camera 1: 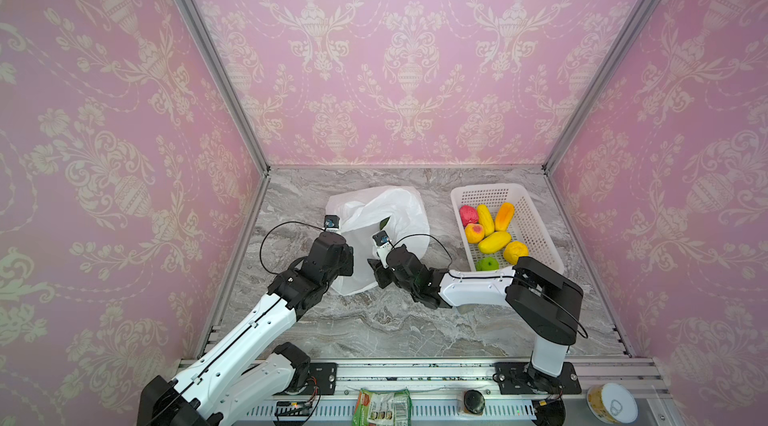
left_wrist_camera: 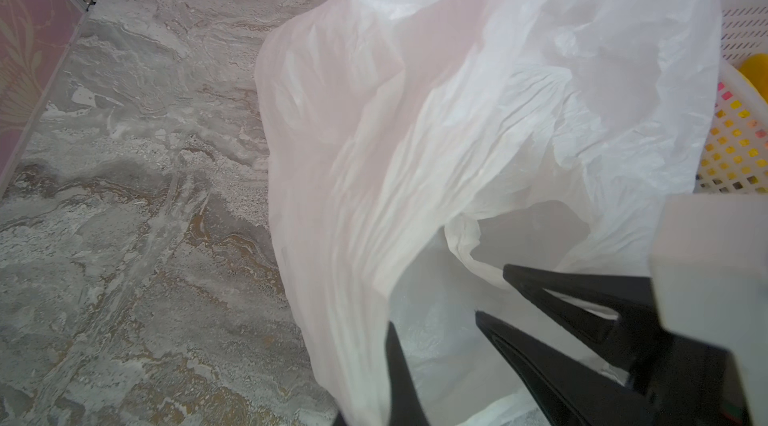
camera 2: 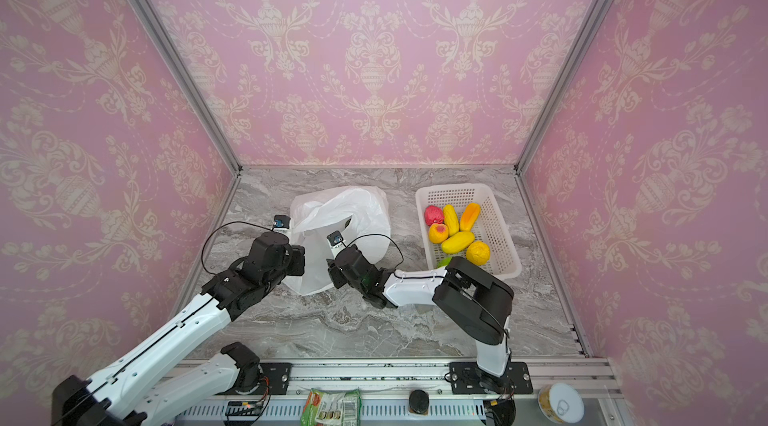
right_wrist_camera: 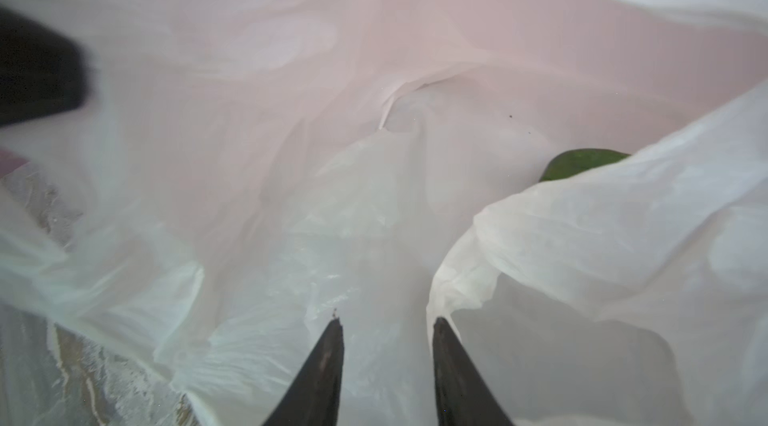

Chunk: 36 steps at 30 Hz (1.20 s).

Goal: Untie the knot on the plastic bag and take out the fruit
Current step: 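Move the open right gripper back into the bag mouth, then reach the right gripper down and close on the green-orange papaya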

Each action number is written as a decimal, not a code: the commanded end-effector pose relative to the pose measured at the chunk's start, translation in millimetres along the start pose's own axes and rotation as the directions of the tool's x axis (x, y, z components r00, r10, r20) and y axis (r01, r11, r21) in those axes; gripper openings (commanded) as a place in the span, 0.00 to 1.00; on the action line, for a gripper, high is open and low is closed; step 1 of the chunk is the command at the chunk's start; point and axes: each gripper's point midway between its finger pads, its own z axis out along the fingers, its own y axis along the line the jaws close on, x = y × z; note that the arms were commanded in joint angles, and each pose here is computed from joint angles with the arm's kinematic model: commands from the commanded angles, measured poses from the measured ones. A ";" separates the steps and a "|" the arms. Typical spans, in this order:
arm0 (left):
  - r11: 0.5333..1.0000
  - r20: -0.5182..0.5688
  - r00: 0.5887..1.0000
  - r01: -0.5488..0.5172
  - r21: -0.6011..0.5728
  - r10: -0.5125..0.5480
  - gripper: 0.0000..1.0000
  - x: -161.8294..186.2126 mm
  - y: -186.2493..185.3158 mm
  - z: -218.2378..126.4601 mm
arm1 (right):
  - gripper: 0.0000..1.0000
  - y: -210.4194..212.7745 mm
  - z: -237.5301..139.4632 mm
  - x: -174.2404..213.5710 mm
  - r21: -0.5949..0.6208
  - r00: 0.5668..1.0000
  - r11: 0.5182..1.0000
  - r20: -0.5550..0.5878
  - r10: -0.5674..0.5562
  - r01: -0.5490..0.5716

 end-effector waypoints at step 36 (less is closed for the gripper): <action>0.940 0.118 0.990 -0.112 0.321 0.077 0.00 -18.6 -95.6 -40.7 | 0.67 -101.4 73.6 -17.7 0.330 0.876 0.814 0.107 0.470 -0.478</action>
